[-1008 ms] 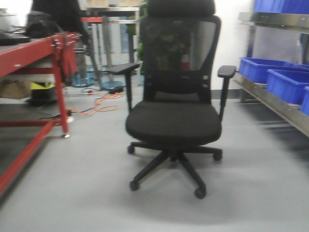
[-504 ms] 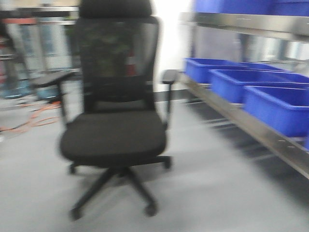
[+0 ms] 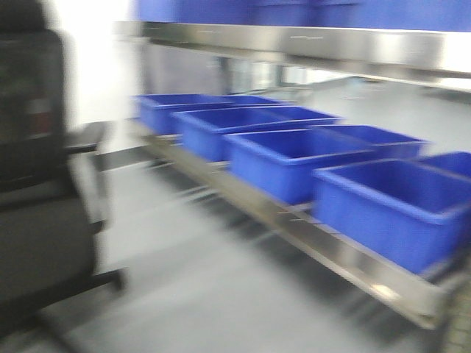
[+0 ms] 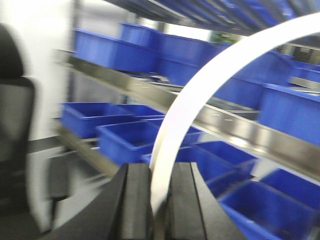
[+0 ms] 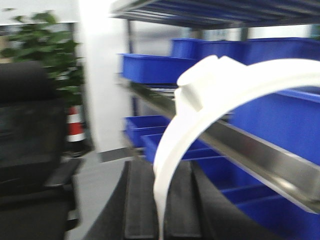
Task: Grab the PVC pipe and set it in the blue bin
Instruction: 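Drive the base up to the shelf of blue bins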
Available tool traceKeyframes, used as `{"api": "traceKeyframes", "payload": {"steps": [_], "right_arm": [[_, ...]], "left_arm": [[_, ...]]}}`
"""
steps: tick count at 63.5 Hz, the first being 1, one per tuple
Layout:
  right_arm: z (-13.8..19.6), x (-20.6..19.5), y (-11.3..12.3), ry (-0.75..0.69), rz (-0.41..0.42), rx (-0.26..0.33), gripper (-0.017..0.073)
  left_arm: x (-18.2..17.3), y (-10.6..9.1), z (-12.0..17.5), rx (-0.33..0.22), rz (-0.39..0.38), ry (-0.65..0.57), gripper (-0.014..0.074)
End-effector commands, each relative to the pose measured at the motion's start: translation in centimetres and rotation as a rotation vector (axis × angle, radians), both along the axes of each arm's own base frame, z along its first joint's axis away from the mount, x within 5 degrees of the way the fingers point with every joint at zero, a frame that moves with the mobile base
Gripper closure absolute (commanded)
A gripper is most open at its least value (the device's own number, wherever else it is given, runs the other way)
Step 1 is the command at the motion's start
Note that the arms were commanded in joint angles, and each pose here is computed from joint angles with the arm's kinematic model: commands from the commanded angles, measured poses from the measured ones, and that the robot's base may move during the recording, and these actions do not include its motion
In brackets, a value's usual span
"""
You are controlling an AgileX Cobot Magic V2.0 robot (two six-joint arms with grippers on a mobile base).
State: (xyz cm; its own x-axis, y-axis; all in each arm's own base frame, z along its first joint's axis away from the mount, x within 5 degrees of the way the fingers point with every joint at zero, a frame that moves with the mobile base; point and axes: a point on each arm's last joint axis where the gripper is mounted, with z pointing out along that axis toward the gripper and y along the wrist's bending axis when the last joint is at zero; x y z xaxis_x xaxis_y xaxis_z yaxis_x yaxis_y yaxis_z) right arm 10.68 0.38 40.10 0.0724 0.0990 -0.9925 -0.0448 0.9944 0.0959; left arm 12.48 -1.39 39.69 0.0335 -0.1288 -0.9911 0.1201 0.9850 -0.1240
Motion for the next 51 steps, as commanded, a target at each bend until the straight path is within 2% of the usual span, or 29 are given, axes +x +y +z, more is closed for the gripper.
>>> {"api": "traceKeyframes", "payload": {"steps": [1, 51], "right_arm": [[0.15, -0.06, -0.03, -0.025, -0.003, -0.007, 0.0727], [0.15, -0.06, -0.03, -0.025, -0.003, -0.007, 0.0727]], "left_arm": [[-0.13, -0.02, 0.31, -0.021, -0.003, -0.029, 0.0704], [-0.13, -0.02, 0.31, -0.021, -0.003, -0.029, 0.0704]]}}
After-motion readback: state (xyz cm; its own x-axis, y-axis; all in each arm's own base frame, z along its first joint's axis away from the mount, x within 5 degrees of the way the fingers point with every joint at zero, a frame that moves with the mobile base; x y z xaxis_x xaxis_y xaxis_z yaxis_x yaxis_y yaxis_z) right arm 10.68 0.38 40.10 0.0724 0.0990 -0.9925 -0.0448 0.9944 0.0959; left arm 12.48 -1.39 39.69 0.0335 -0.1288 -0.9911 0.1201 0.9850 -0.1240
